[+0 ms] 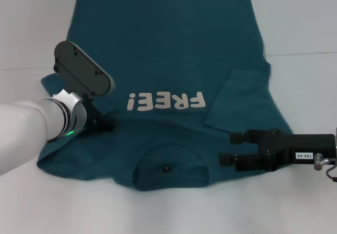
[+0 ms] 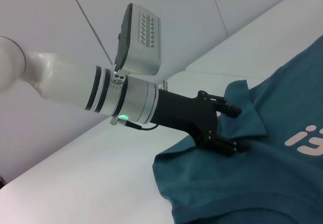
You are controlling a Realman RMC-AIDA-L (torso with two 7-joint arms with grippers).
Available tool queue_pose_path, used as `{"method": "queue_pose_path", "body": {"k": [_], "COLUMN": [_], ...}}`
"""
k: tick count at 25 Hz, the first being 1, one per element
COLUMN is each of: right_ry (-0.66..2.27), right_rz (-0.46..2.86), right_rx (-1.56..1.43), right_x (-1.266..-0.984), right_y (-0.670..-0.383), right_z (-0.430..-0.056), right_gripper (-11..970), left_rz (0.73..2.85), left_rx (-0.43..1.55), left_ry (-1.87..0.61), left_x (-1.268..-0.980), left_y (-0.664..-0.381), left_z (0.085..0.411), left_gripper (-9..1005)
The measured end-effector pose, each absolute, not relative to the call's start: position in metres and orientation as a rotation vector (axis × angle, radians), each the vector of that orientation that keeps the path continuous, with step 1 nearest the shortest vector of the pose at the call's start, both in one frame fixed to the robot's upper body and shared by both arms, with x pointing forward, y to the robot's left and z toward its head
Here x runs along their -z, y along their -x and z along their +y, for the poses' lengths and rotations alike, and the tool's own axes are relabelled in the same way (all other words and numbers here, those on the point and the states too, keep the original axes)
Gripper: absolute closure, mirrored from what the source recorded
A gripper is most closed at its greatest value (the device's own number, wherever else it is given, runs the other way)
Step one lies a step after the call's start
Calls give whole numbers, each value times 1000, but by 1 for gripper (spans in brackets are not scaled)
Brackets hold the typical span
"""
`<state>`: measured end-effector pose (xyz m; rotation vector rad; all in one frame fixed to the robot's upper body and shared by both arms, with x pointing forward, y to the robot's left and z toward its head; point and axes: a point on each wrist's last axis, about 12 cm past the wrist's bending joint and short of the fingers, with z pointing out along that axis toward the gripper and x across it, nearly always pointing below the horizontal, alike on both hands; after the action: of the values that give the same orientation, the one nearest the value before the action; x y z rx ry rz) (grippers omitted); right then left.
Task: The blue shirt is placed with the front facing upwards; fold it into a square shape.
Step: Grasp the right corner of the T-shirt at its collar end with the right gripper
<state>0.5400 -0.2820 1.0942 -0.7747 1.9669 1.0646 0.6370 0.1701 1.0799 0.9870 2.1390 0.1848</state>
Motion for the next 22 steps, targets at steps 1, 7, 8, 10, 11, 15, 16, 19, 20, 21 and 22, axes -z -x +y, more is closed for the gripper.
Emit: {"method": "queue_pose_path", "body": {"k": [1,7,8,10,11,15,16,19,20,21,22], "right_ry": [775,778,778,777,777,776,776,778,778,778,778], "right_rz": [1967,1964,1964,1964,1964,1964,1964,1963,1962,1962,1962], "right_rx": [-1065,-1065,-1066,-1068,-1068,-1069,-1069,-1070,-1072,-1074,-1076], "right_x": [-1094,-1095,-1095,-1095,-1095,-1095,-1095,-1095,-1095,-1095,-1095], "right_y": [-540,-541,-541,-541,-541,-541,-541,-541,-542,-542,-542], "right_z": [-282,-281,-281,-281,-281,-281,-281,-280,-280,-279,-279], "right_gripper": [13,13,13,12,12,12,12,12,12,12,12], "left_rz": [2142,2137,2136,2137,2138,2145,2147,2146,2147,2149,2150], "left_rx": [-187,-196,-196,-195,-195,-197,-204,-216,-228,-239,-242], "left_ry": [-988,-980,-978,-967,-964,-962,-967,-973,-976,-978,-977], "left_x": [-1079,-1078,-1077,-1077,-1077,-1076,-1075,-1074,-1074,-1073,-1073], "left_y": [-637,-638,-638,-638,-638,-637,-637,-637,-637,-637,-637], "left_z": [171,173,174,174,175,176,177,178,179,180,180], "left_gripper": [198,197,197,198,198,197,197,198,198,198,198]}}
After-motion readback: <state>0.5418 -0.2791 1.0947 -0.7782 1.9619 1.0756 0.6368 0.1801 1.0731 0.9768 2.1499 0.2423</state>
